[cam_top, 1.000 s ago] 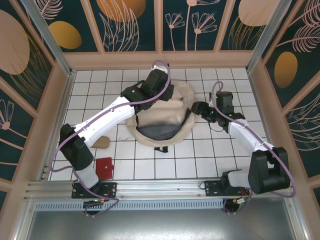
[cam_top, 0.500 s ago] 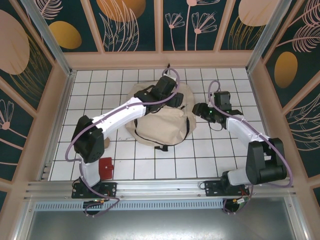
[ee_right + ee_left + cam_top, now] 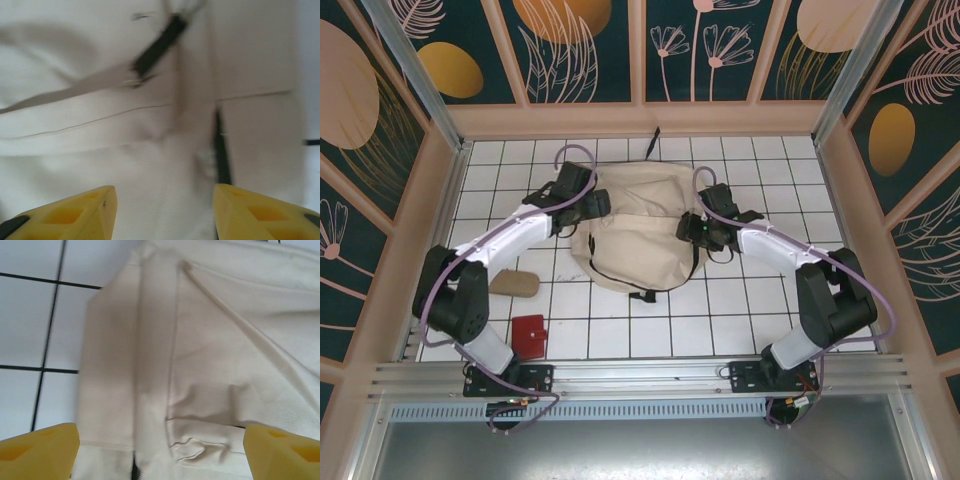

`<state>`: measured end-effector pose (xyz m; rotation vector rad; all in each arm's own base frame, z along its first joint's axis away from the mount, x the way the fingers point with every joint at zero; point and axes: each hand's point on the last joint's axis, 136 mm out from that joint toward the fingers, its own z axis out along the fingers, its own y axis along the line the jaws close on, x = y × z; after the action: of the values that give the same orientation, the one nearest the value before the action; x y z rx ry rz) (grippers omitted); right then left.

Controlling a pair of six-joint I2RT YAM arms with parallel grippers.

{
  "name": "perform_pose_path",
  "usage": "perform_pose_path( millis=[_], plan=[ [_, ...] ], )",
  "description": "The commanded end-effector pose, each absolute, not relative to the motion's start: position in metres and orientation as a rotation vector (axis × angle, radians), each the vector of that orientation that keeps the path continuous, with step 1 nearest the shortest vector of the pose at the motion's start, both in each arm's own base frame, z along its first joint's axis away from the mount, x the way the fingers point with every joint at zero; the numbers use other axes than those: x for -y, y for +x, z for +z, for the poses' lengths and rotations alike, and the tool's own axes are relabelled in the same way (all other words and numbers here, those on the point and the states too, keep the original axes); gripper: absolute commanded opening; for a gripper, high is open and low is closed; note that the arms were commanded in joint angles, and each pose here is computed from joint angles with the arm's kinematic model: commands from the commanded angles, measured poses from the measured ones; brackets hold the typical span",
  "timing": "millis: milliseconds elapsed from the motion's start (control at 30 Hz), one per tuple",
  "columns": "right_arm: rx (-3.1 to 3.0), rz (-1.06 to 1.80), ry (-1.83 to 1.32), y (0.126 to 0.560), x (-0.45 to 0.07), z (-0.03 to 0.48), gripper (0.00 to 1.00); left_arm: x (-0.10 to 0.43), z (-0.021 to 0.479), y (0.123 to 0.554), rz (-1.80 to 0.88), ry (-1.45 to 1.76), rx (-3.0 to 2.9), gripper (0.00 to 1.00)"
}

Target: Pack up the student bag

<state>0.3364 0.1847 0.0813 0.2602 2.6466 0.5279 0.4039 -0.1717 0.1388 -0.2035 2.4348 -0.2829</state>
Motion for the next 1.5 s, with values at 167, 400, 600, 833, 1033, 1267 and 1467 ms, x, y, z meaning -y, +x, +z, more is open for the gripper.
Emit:
perform_pose_path(
  millis=[167, 400, 600, 833, 1033, 1267, 1467],
  plan=[
    [-2.745, 0.305, 0.504, 0.302, -0.145, 0.038, 0.47, 0.160, 0.150, 0.408, -0.386, -0.294, -2.382, 0.90],
    [-2.730, 0.038, 0.506, 0.311, -0.116, 0.030, 0.21, 0.159, 0.151, 0.410, -0.402, -0.288, -2.381, 0.94],
    [-2.655, -0.140, 0.538, 0.344, -0.078, 0.035, 0.12, 0.161, 0.152, 0.409, -0.427, -0.278, -2.384, 0.95],
    [-2.484, -0.185, 0.640, 0.417, -0.027, 0.061, 0.15, 0.171, 0.148, 0.408, -0.490, -0.263, -2.400, 0.96],
    [-2.468, -0.034, 0.545, 0.436, -0.045, 0.101, 0.34, 0.193, 0.143, 0.404, -0.635, -0.202, -2.429, 0.95],
    [-2.541, 0.287, 0.238, 0.391, -0.125, 0.136, 0.45, 0.210, 0.125, 0.395, -0.793, -0.251, -2.472, 0.89],
    [-2.649, 0.421, -0.137, 0.329, -0.229, 0.129, 0.47, 0.212, 0.101, 0.391, -0.842, -0.361, -2.499, 0.82]
  ],
)
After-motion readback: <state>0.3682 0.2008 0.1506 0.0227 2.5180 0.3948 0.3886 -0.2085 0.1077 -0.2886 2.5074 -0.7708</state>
